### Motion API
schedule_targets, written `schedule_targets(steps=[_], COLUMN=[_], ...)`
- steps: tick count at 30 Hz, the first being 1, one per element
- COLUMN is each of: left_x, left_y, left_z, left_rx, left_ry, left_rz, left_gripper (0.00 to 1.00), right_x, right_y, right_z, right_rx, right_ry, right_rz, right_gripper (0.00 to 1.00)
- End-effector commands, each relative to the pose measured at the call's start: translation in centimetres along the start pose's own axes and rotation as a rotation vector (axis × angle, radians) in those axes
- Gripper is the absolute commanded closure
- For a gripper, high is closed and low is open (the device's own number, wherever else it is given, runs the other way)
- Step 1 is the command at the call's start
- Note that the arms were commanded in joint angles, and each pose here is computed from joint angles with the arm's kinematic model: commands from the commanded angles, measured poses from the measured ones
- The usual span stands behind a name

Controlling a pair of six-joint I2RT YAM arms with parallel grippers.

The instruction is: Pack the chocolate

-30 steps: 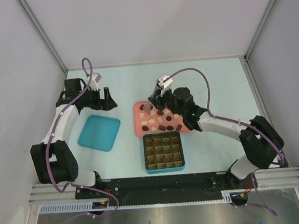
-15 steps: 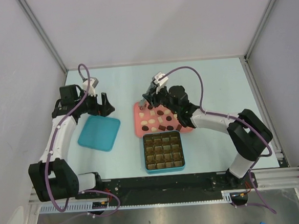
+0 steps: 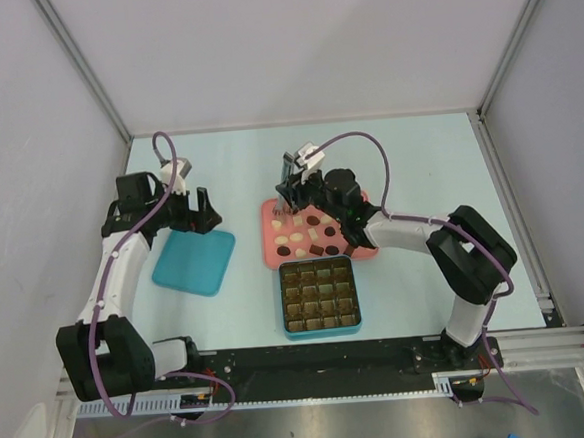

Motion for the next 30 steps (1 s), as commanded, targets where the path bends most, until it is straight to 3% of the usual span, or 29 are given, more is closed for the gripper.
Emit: schedule_targets(steps=[1,9,16,21,25,30], left_x=[1.0,2.7,10.0,12.3,11.6,11.1], left_y=[-0.4,0.8,1.7,3.2,4.4,4.2], left_z=[0.1,0.8,1.0,-2.7,-6.4,-8.0], left_rx=[0.004,-0.016,0.021,-0.006,-0.057,-0.09], left_ry=[0.039,0.004,0.017,0.094,0.171,0.192], left_rz=[-0.048,-0.057,-0.142,-0.123,-0.092,-0.084], left_gripper=[0.0,0.0,0.0,0.0,0.0,0.0], right_x=[3.9,5.1,6.2,6.4,6.4,6.9], right_y=[1.5,1.3,0.2,-0.2,-0.4,-0.5], right_z=[-0.6,1.6,6.1,8.2,8.9,9.1], right_rx=[-0.021,0.038,0.163,0.207,0.235,0.235], right_ry=[-0.017,-0.028,-0.029,-0.051,-0.039,-0.037], right_rz=[-0.166,-0.205,-0.194,-0.191,-0.197,-0.21], right_gripper=[0.59,0.65,0.65,0.64,0.64,0.63])
Point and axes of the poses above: each gripper's point midway between its finger pads, its own y axis out along the fingers, its own z axis along the line the jaws close on, x = y × z, the point moved 5 cm from there along -y, back along the fingers, and after that the axes turned 3 degrees about -y, right-handed, at the moved point
